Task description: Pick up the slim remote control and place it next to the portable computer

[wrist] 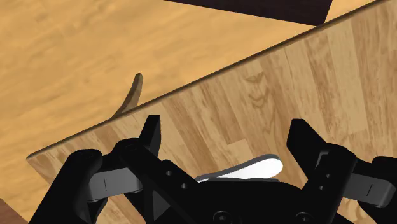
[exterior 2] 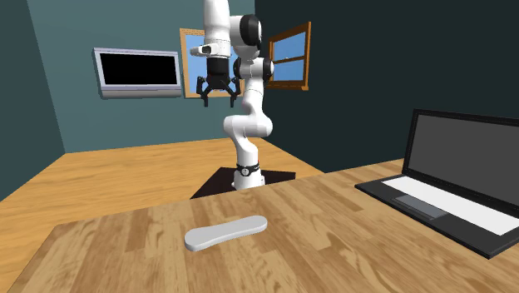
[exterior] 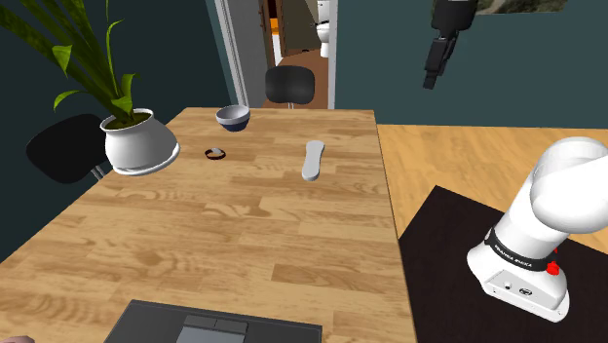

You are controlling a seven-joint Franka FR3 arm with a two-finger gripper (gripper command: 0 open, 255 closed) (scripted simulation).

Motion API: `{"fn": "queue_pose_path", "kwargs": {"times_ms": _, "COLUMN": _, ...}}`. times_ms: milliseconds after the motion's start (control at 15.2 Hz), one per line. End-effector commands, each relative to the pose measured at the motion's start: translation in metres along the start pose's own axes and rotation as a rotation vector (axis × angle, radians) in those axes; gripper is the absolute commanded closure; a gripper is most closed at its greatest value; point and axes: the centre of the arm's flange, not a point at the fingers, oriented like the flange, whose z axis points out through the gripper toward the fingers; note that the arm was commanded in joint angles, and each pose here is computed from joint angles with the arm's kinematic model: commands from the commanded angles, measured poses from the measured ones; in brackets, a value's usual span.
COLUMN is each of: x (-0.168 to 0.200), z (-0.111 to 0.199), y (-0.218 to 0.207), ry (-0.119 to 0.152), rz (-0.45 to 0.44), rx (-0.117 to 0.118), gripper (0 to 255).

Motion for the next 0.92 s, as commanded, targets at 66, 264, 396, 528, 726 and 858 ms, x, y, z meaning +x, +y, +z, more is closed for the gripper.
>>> {"fn": "queue_pose_path", "kwargs": {"times_ms": 66, "x": 0.008, "z": 0.008, "y": -0.008, "ry": -0.001, "rz": 0.033, "rx": -0.001, "gripper": 0}}
{"fn": "queue_pose_path", "kwargs": {"times_ms": 264, "x": 0.032, "z": 0.032, "y": -0.028, "ry": -0.004, "rz": 0.132, "rx": -0.002, "gripper": 0}}
{"fn": "queue_pose_path", "kwargs": {"times_ms": 396, "x": 0.049, "z": 0.048, "y": -0.041, "ry": -0.006, "rz": 0.197, "rx": -0.003, "gripper": 0}}
{"fn": "queue_pose_path", "kwargs": {"times_ms": 528, "x": 0.067, "z": 0.064, "y": -0.052, "ry": -0.008, "rz": 0.263, "rx": -0.005, "gripper": 0}}
{"fn": "queue_pose_path", "kwargs": {"times_ms": 726, "x": 0.095, "z": 0.089, "y": -0.067, "ry": -0.012, "rz": 0.362, "rx": -0.006, "gripper": 0}}
{"fn": "queue_pose_path", "kwargs": {"times_ms": 858, "x": 0.114, "z": 0.105, "y": -0.076, "ry": -0.014, "rz": 0.427, "rx": -0.008, "gripper": 0}}
